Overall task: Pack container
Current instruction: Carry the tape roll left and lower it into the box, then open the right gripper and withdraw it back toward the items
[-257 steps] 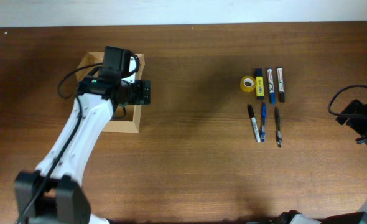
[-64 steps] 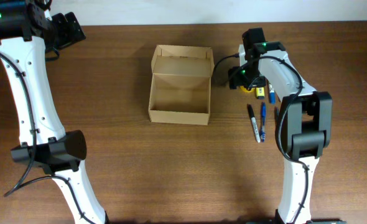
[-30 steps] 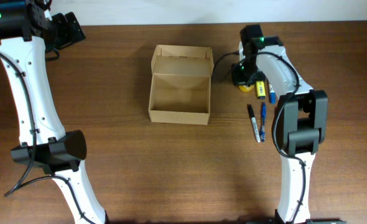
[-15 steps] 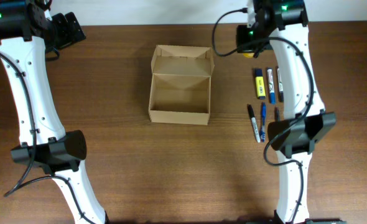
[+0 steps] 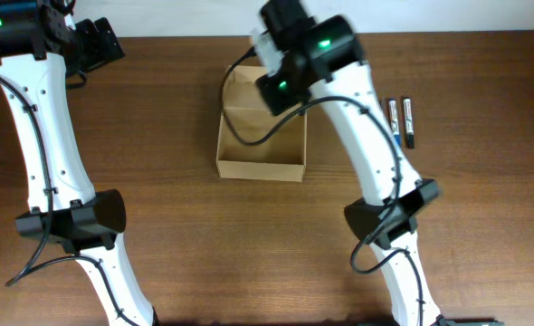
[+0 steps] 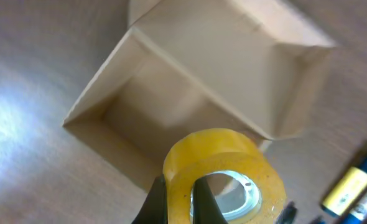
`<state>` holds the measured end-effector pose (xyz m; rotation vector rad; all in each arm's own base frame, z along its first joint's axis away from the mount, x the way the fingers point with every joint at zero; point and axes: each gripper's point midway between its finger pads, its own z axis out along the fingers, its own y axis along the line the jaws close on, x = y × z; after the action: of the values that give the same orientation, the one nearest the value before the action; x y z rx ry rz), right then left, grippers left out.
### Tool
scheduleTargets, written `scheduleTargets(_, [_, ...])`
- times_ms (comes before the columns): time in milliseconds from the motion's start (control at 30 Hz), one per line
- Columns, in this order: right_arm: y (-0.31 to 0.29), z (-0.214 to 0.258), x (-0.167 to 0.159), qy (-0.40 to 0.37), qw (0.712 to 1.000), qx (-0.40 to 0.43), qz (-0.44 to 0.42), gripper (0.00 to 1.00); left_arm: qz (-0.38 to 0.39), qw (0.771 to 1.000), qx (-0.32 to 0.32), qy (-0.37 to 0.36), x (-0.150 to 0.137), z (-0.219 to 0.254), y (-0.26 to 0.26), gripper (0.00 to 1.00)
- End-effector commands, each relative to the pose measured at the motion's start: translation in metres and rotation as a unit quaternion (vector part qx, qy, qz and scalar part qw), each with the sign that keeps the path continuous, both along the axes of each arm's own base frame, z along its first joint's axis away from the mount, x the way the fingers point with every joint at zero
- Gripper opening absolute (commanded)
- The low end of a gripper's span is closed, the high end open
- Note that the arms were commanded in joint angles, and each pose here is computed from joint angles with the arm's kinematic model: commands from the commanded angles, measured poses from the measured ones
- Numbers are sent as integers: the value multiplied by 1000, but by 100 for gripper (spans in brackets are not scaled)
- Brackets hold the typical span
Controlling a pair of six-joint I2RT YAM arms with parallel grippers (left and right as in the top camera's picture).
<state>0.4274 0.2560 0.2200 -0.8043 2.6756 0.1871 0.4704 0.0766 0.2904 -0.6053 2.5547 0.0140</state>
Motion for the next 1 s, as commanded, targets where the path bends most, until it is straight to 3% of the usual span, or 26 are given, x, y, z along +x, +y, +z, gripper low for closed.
scheduleTargets(0, [14,-32,-14,38,999,-24,30,4,-5,1000,0,-8,0,5,1,100])
scheduleTargets(300, [36,-111,-35,107,991,-43,70,4,-5,1000,0,-9,0,6,1,100])
scheduleTargets(833, [46,-171,-23,90,993,-35,72,4,-5,1000,0,-8,0,5,1,100])
scheduleTargets(967, [46,-169,-23,89,993,-35,72,28,-5,1000,0,-9,0,6,1,100])
